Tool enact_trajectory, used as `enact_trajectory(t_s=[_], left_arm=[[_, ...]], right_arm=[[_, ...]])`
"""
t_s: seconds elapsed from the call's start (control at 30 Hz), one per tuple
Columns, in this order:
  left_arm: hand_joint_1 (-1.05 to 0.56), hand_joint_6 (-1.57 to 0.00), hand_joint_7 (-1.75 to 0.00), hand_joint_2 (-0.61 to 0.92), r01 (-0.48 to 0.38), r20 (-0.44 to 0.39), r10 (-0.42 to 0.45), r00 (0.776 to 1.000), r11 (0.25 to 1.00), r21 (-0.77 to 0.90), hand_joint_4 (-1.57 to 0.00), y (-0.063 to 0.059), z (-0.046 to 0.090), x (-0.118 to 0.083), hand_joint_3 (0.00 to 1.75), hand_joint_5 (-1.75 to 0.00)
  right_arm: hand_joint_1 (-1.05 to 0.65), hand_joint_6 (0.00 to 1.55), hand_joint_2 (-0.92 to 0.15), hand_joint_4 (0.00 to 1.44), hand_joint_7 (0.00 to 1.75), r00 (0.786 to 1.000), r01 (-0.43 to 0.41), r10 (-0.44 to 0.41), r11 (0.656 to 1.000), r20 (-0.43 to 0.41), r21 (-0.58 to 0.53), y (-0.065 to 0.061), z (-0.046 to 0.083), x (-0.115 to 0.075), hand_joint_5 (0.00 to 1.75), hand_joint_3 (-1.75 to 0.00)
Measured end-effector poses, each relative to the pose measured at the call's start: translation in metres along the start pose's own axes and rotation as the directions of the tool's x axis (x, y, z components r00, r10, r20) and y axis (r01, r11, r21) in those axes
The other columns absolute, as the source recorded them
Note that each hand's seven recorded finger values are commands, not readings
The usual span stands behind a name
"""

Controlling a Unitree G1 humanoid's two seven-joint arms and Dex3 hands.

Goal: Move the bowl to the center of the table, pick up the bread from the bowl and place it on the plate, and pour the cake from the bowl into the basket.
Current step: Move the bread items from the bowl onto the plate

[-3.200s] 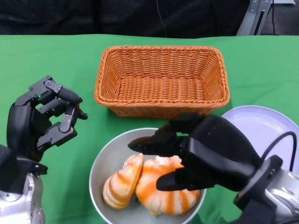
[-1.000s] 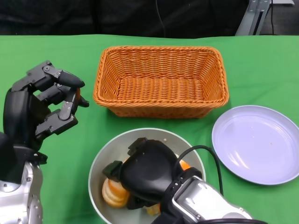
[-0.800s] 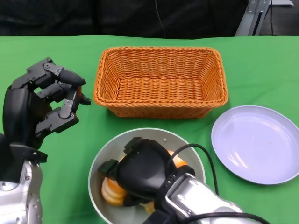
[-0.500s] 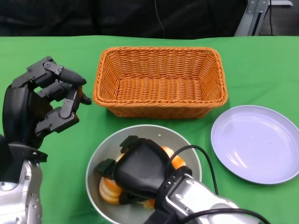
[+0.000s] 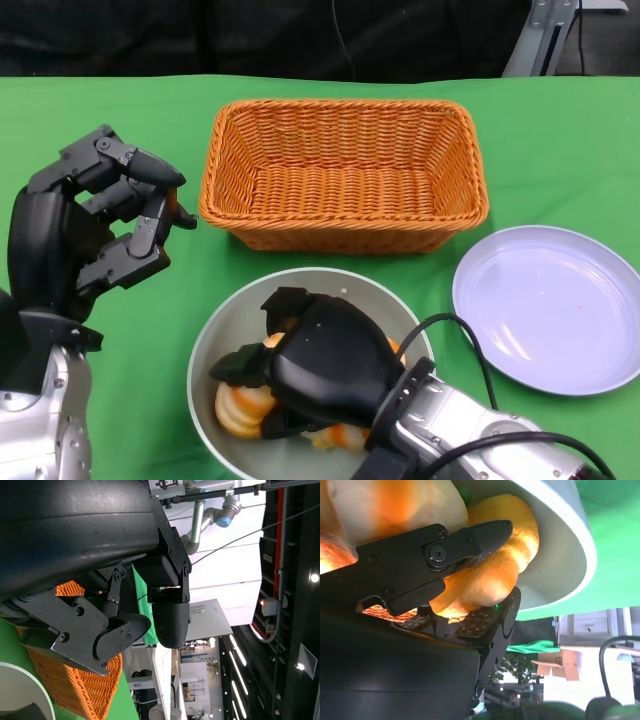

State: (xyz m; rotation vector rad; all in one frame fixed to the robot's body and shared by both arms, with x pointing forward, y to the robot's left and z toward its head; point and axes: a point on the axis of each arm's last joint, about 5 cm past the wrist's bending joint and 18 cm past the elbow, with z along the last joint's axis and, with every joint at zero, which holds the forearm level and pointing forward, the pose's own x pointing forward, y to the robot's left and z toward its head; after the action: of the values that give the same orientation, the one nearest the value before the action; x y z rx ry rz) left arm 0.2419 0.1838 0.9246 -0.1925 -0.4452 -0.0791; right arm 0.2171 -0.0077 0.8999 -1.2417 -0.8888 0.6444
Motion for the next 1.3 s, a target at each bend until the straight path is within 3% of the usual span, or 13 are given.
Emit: enact_trajectory(t_s=[0.17, 0.2, 0.3, 0.4, 0.57, 0.63, 0.77, 0.9, 1.13, 1.3], left_arm=[[-0.05, -0.83, -1.17, 0.66, 0.001, 0.001, -0.001, 1.000, 1.000, -0.002, -0.77, 0.001, -0.001, 0.000, 0.94, -1.46], [-0.06, -0.84, -1.17, 0.65, 0.001, -0.001, -0.001, 1.000, 1.000, -0.003, -0.77, 0.001, -0.002, -0.001, 0.93, -1.46], [-0.06, -0.85, -1.15, 0.64, -0.008, -0.001, 0.008, 1.000, 1.000, -0.001, -0.78, 0.002, -0.002, -0.001, 0.94, -1.46], [-0.08, -0.85, -1.14, 0.63, -0.014, 0.002, 0.014, 1.000, 1.000, 0.001, -0.78, 0.004, -0.002, -0.001, 0.95, -1.45], [-0.09, -0.85, -1.12, 0.61, -0.020, -0.006, 0.020, 1.000, 1.000, 0.011, -0.78, 0.006, -0.003, -0.002, 0.96, -1.43], [-0.09, -0.85, -1.11, 0.61, -0.019, -0.008, 0.019, 1.000, 1.000, 0.021, -0.77, 0.007, -0.003, -0.002, 0.96, -1.43], [-0.08, -0.85, -1.13, 0.60, -0.021, -0.012, 0.022, 1.000, 0.999, 0.031, -0.77, 0.009, -0.005, -0.003, 0.97, -1.44], [-0.07, -0.84, -1.13, 0.60, -0.025, -0.019, 0.025, 0.999, 0.999, 0.032, -0.77, 0.010, -0.007, -0.004, 1.00, -1.44], [-0.08, -0.83, -1.16, 0.59, -0.019, -0.024, 0.020, 0.999, 0.999, 0.050, -0.75, 0.010, -0.009, -0.005, 0.99, -1.48], [-0.08, -0.83, -1.18, 0.59, -0.018, -0.026, 0.020, 0.999, 0.998, 0.059, -0.74, 0.010, -0.010, -0.005, 1.01, -1.48]], right_arm=[[-0.43, 1.08, -0.92, 0.98, 0.01, 1.000, 0.005, -0.005, 1.000, 0.002, -0.011, -0.008, -0.002, -0.002, 0.61, -0.02], [-0.42, 1.12, -0.92, 0.98, 0.03, 1.000, 0.012, -0.012, 1.000, 0.000, -0.008, -0.010, -0.003, -0.003, 0.71, -0.03], [-0.37, 1.17, -0.92, 0.79, 0.06, 0.998, 0.063, -0.062, 0.998, -0.009, 0.030, -0.015, -0.006, -0.006, 1.31, -0.05], [-0.31, 1.17, -0.92, 0.70, 0.09, 0.994, 0.112, -0.110, 0.990, -0.025, 0.090, -0.021, -0.009, -0.011, 1.47, -0.10], [-0.31, 1.17, -0.92, 0.67, 0.15, 0.983, 0.184, -0.177, 0.969, -0.052, 0.166, -0.040, -0.014, -0.016, 1.54, -0.13], [-0.33, 1.10, -0.92, 0.70, 0.20, 0.979, 0.202, -0.195, 0.961, -0.056, 0.186, -0.048, -0.014, -0.017, 1.39, -0.16], [-0.32, 1.07, -0.92, 0.77, 0.27, 0.971, 0.237, -0.227, 0.946, -0.073, 0.220, -0.060, -0.015, -0.020, 1.26, -0.14], [-0.28, 1.06, -0.92, 0.78, 0.30, 0.962, 0.272, -0.255, 0.933, -0.101, 0.234, -0.065, -0.017, -0.024, 1.34, -0.11], [-0.24, 1.06, -0.90, 0.79, 0.39, 0.921, 0.384, -0.348, 0.889, -0.174, 0.251, -0.077, -0.027, -0.030, 1.39, -0.07], [-0.25, 1.05, -0.89, 0.79, 0.44, 0.905, 0.416, -0.373, 0.876, -0.203, 0.245, -0.082, -0.031, -0.034, 1.41, -0.07]])
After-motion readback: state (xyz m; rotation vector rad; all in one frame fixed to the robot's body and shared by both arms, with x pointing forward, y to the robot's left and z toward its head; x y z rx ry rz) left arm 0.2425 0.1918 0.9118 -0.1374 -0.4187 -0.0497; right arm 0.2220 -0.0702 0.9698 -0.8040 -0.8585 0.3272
